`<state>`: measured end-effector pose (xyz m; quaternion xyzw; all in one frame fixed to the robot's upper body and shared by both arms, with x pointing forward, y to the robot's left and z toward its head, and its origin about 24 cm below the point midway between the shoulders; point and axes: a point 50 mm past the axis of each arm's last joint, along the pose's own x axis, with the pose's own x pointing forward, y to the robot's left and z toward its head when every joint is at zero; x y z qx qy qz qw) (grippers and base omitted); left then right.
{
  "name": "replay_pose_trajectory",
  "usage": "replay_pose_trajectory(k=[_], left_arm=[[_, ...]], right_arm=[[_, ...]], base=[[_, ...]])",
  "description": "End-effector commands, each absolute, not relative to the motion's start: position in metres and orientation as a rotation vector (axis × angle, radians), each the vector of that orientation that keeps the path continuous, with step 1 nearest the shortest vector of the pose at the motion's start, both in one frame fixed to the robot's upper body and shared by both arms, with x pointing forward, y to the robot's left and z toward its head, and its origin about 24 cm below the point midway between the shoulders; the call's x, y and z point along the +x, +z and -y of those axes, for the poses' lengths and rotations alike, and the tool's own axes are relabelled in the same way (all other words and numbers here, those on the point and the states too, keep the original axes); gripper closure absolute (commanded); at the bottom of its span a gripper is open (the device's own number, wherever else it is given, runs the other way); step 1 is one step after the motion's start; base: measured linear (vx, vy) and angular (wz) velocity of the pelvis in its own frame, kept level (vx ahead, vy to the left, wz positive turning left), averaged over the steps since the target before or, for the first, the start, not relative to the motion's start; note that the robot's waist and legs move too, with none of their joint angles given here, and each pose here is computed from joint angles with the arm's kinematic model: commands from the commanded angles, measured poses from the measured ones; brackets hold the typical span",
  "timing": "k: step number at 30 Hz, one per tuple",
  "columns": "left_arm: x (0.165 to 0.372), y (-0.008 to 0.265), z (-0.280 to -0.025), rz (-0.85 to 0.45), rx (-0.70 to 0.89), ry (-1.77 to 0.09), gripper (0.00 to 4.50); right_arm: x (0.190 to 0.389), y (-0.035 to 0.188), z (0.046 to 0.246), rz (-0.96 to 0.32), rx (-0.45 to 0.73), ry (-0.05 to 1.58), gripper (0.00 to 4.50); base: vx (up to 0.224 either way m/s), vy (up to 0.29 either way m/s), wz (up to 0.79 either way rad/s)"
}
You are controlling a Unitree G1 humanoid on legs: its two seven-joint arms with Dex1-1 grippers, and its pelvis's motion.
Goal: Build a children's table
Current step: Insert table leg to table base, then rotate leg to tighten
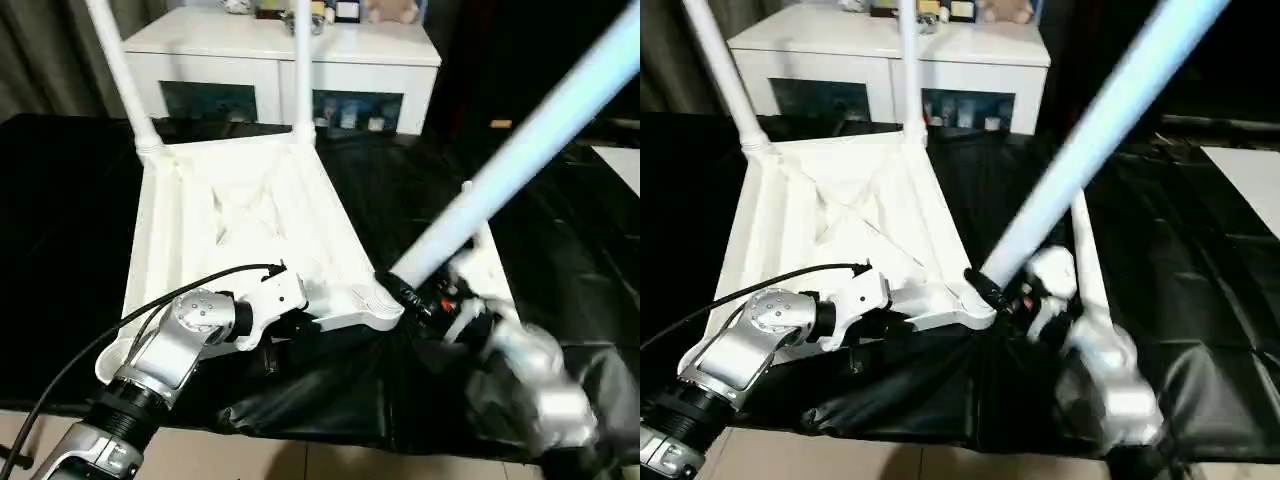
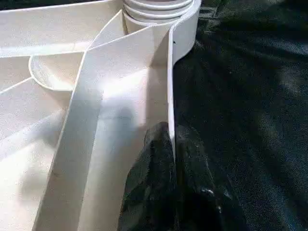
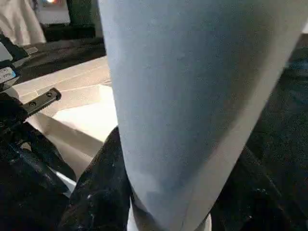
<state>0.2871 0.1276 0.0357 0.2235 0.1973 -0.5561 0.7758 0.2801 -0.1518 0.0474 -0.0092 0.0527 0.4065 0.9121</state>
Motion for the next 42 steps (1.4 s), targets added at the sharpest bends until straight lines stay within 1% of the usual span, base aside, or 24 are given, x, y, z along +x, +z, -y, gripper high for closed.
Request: replay_pose_trajectory(k=[1,3,4,5,10,13,16,20,24,27,30,32,35,37,39,40,42], left_arm=[[0.299,0.062,-0.122,-0.282,0.498,-1.191,4.5],[0.299,0.062,-0.122,-0.282,0.499,-1.192,4.5],[0.299,0.063,-0.122,-0.281,0.501,-1.195,4.5],[0.298,0.063,-0.122,-0.28,0.502,-1.197,4.5],[0.299,0.064,-0.122,-0.279,0.504,-1.197,4.5],[0.299,0.065,-0.122,-0.274,0.505,-1.196,4.5],[0.298,0.065,-0.122,-0.277,0.504,-1.198,4.5],[0.298,0.065,-0.122,-0.278,0.501,-1.204,4.5],[0.297,0.064,-0.122,-0.281,0.502,-1.209,4.5],[0.297,0.064,-0.123,-0.282,0.5,-1.208,4.5],[0.297,0.064,-0.123,-0.284,0.499,-1.208,4.5],[0.296,0.064,-0.124,-0.286,0.499,-1.208,4.5],[0.296,0.064,-0.124,-0.287,0.499,-1.208,4.5],[0.297,0.064,-0.128,-0.289,0.506,-1.195,4.5],[0.298,0.064,-0.132,-0.294,0.508,-1.182,4.5],[0.299,0.064,-0.132,-0.295,0.508,-1.179,4.5],[0.301,0.064,-0.137,-0.307,0.515,-1.143,4.5]], right_arm=[[0.27,0.009,0.158,-0.417,-0.053,0.856,2.67],[0.272,0.011,0.157,-0.419,-0.061,0.868,2.67],[0.277,0.019,0.153,-0.442,-0.063,0.926,2.67],[0.278,0.023,0.151,-0.467,-0.06,0.958,2.67],[0.28,0.028,0.149,-0.531,-0.05,1.03,2.67],[0.286,0.031,0.149,-0.63,-0.01,1.047,2.67],[0.285,0.029,0.151,-0.672,-0.01,1.061,2.67],[0.282,0.024,0.156,-0.742,0.044,1.07,2.67],[0.282,0.019,0.158,-0.764,0.008,1.061,2.67],[0.274,0.009,0.154,-0.782,-0.021,1.102,2.67],[0.271,0.004,0.153,-0.788,-0.042,1.101,2.67],[0.273,0.0,0.152,-0.761,-0.094,1.07,2.67],[0.274,-0.002,0.151,-0.741,-0.114,1.047,2.67],[0.28,-0.003,0.151,-0.677,-0.112,0.969,2.67],[0.284,-0.003,0.152,-0.639,-0.11,0.896,2.67],[0.285,-0.003,0.152,-0.636,-0.112,0.888,2.67],[0.289,-0.005,0.154,-0.611,-0.128,0.813,2.67]], base=[[0.0,0.0,0.0],[0.0,0.0,0.0],[0.0,0.0,0.0],[0.0,0.0,0.0],[0.0,0.0,0.0],[0.0,0.0,0.0],[0.0,0.0,0.0],[0.0,0.0,0.0],[0.0,0.0,0.0],[0.0,0.0,0.0],[0.0,0.0,0.0],[0.0,0.0,0.0],[0.0,0.0,0.0],[0.0,0.0,0.0],[0.0,0.0,0.0],[0.0,0.0,0.0],[-0.022,0.019,-0.1]])
